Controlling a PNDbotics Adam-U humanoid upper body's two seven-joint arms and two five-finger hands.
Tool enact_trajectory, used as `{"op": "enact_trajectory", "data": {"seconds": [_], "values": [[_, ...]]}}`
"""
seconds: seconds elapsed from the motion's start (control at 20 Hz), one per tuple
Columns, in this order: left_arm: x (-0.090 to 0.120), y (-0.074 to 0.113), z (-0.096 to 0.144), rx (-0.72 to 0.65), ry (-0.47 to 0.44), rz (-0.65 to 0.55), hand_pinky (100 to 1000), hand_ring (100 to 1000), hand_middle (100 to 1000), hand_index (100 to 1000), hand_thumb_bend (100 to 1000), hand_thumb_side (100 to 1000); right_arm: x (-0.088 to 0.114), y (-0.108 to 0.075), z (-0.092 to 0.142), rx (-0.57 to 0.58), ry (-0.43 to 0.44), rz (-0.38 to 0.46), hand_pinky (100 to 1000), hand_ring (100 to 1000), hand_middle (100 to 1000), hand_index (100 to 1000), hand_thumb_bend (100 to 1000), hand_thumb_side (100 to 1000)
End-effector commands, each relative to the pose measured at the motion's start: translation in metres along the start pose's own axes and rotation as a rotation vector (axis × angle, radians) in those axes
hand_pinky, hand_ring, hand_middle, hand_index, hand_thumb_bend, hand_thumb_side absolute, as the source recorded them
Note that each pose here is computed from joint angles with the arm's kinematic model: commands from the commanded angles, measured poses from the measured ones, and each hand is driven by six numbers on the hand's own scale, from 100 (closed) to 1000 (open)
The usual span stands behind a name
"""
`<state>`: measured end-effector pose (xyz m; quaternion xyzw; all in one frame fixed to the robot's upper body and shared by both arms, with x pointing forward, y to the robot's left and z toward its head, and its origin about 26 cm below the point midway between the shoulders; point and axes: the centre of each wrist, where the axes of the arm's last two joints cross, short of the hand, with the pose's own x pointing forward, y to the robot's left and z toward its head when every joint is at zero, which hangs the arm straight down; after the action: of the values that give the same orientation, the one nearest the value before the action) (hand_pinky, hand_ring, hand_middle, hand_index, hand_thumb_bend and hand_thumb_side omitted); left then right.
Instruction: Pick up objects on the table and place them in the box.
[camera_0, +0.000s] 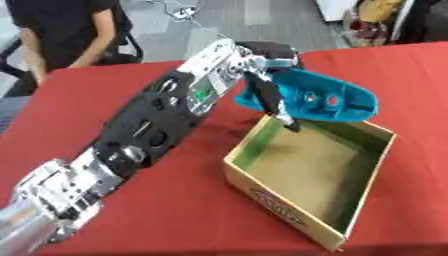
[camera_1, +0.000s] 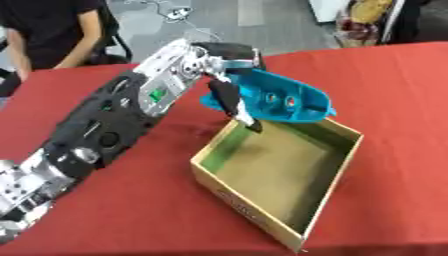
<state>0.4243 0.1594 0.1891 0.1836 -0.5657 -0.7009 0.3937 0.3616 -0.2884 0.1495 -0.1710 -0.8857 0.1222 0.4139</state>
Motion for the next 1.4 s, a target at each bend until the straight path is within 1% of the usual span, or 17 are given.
{"op": "enact_trajectory", "data": {"seconds": [0.05,0.45,0.6,0.7,0.75,0.8,0.9,0.95,1.0,1.05,1.1,1.15,1.2,1.25,1.3,1.35,1.4], "values": [[0.001,0.003,0.000,-0.005,-0.008,-0.006,100,100,100,118,100,406,0.010,-0.004,-0.010,-0.010,-0.048,0.007,593,807,812,992,446,973],[-0.001,-0.016,-0.009,-0.041,-0.013,0.026,100,100,100,123,100,442,0.010,-0.004,-0.011,-0.005,-0.049,0.005,593,807,812,993,446,972],[-0.001,-0.021,-0.011,-0.043,-0.017,0.032,100,100,100,132,100,485,0.010,-0.004,-0.011,-0.004,-0.049,0.004,593,807,812,993,446,973],[0.000,-0.024,-0.012,-0.044,-0.021,0.038,100,100,100,182,100,410,0.011,-0.004,-0.011,-0.004,-0.050,0.004,593,807,812,992,446,973],[0.000,-0.025,-0.012,-0.044,-0.022,0.041,100,100,100,196,100,401,0.011,-0.004,-0.011,-0.003,-0.051,0.004,593,807,812,992,446,974],[0.000,-0.026,-0.013,-0.044,-0.024,0.043,100,100,131,268,100,302,0.011,-0.004,-0.011,-0.003,-0.051,0.003,592,807,812,992,446,974],[0.001,-0.027,-0.013,-0.059,-0.030,0.037,208,134,225,358,100,293,0.011,-0.004,-0.011,-0.003,-0.051,0.004,592,807,812,992,446,973],[0.001,-0.027,-0.012,-0.076,-0.034,0.029,324,236,323,437,100,321,0.011,-0.004,-0.011,-0.004,-0.051,0.004,592,807,812,992,446,974],[0.001,-0.027,-0.012,-0.094,-0.037,0.021,358,280,367,475,100,346,0.011,-0.004,-0.011,-0.004,-0.051,0.004,592,807,812,992,446,973],[0.001,-0.027,-0.012,-0.109,-0.039,0.012,393,333,420,528,174,366,0.011,-0.004,-0.011,-0.003,-0.050,0.004,592,807,812,992,446,973],[0.001,-0.026,-0.011,-0.121,-0.041,0.005,415,362,445,554,202,376,0.011,-0.004,-0.011,-0.003,-0.050,0.005,592,807,812,992,446,973],[0.002,-0.026,-0.011,-0.134,-0.043,-0.002,494,463,525,646,374,456,0.011,-0.004,-0.011,-0.003,-0.050,0.005,592,807,812,992,446,974],[0.002,-0.026,-0.011,-0.143,-0.045,-0.008,494,463,525,646,374,456,0.011,-0.004,-0.011,-0.003,-0.050,0.005,592,807,812,992,446,974],[0.002,-0.026,-0.011,-0.154,-0.046,-0.015,564,551,606,729,560,554,0.011,-0.004,-0.011,-0.003,-0.050,0.005,592,806,812,992,446,974],[0.002,-0.025,-0.010,-0.165,-0.047,-0.022,600,601,651,765,662,606,0.011,-0.004,-0.011,-0.003,-0.050,0.005,592,806,812,992,446,974],[0.001,-0.025,-0.010,-0.174,-0.045,-0.028,635,654,700,797,747,646,0.010,-0.004,-0.011,-0.003,-0.050,0.005,592,806,812,992,446,975],[0.001,-0.024,-0.009,-0.182,-0.043,-0.033,644,669,714,806,766,654,0.011,-0.004,-0.011,-0.003,-0.050,0.005,592,806,812,992,446,975]]}}
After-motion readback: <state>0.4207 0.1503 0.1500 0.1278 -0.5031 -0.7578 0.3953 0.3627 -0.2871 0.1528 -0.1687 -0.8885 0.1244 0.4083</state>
